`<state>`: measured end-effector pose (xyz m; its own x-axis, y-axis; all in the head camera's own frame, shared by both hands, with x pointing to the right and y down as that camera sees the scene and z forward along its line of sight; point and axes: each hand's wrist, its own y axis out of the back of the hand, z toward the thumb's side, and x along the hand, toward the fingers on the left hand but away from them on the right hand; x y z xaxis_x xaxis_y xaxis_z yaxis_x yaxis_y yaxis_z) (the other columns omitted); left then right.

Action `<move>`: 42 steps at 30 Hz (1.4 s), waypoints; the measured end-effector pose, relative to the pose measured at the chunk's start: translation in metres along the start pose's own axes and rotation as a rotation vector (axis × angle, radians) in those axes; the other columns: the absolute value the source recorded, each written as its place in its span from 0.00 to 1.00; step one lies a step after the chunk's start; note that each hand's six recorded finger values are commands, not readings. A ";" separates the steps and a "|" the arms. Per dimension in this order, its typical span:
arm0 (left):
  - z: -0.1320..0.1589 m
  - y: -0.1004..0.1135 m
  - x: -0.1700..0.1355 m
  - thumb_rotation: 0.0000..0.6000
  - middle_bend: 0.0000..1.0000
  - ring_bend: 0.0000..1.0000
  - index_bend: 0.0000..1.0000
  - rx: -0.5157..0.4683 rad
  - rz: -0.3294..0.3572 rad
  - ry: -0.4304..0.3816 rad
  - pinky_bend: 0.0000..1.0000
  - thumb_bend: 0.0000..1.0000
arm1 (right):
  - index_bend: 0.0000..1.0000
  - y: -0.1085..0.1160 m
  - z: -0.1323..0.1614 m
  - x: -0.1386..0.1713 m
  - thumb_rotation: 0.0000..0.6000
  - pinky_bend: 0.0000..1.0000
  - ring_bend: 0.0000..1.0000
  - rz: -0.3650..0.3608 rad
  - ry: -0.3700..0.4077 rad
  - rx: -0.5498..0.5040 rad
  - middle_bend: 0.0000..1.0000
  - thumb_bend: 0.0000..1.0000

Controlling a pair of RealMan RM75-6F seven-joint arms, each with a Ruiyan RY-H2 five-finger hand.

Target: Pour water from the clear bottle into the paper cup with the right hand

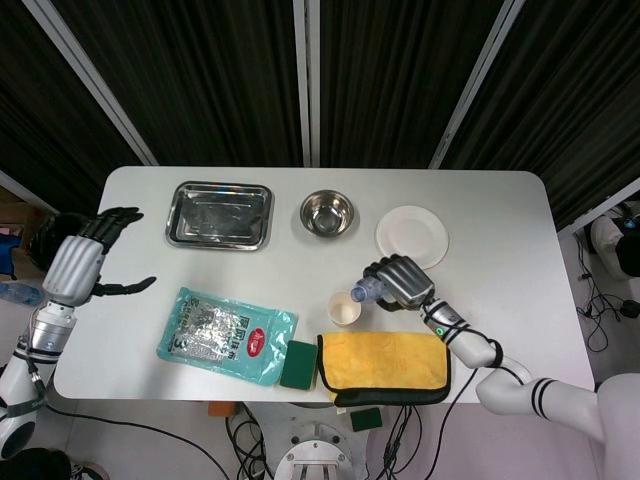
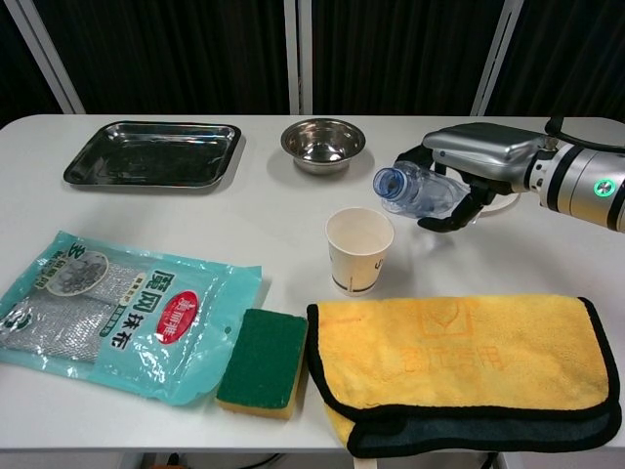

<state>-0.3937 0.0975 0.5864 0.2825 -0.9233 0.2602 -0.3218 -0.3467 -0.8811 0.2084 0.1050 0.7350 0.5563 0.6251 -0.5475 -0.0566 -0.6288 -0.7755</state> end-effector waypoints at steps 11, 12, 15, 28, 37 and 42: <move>-0.002 0.000 0.000 0.61 0.15 0.12 0.17 -0.014 -0.003 0.004 0.19 0.09 | 0.63 0.002 0.002 -0.002 1.00 0.42 0.36 -0.015 0.015 0.130 0.49 0.48; -0.003 -0.001 0.000 0.62 0.15 0.12 0.17 -0.015 -0.003 0.004 0.19 0.09 | 0.63 0.002 0.002 -0.002 1.00 0.42 0.36 -0.017 0.019 0.146 0.49 0.48; -0.003 -0.001 0.001 0.60 0.15 0.12 0.17 -0.019 -0.003 0.004 0.18 0.09 | 0.63 0.002 0.002 -0.003 1.00 0.42 0.36 -0.021 0.029 0.190 0.49 0.48; -0.004 -0.001 0.002 0.56 0.15 0.12 0.17 -0.035 -0.010 0.000 0.18 0.09 | 0.64 0.005 0.006 -0.006 1.00 0.42 0.36 -0.058 0.074 0.359 0.49 0.48; -0.007 -0.002 0.001 0.57 0.15 0.12 0.17 -0.039 -0.010 0.004 0.18 0.09 | 0.64 0.004 0.008 -0.008 1.00 0.42 0.36 -0.074 0.085 0.428 0.49 0.48; -0.007 -0.002 0.001 0.56 0.15 0.12 0.17 -0.035 -0.013 0.002 0.18 0.09 | 0.64 0.005 0.010 -0.010 1.00 0.42 0.36 -0.096 0.093 0.480 0.49 0.48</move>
<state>-0.3992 0.0965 0.5916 0.2848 -0.9191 0.2724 -0.3494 -0.3641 -0.8633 0.1943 0.1002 0.7330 0.6483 0.6119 -0.4530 -0.3643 -0.2732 -0.8903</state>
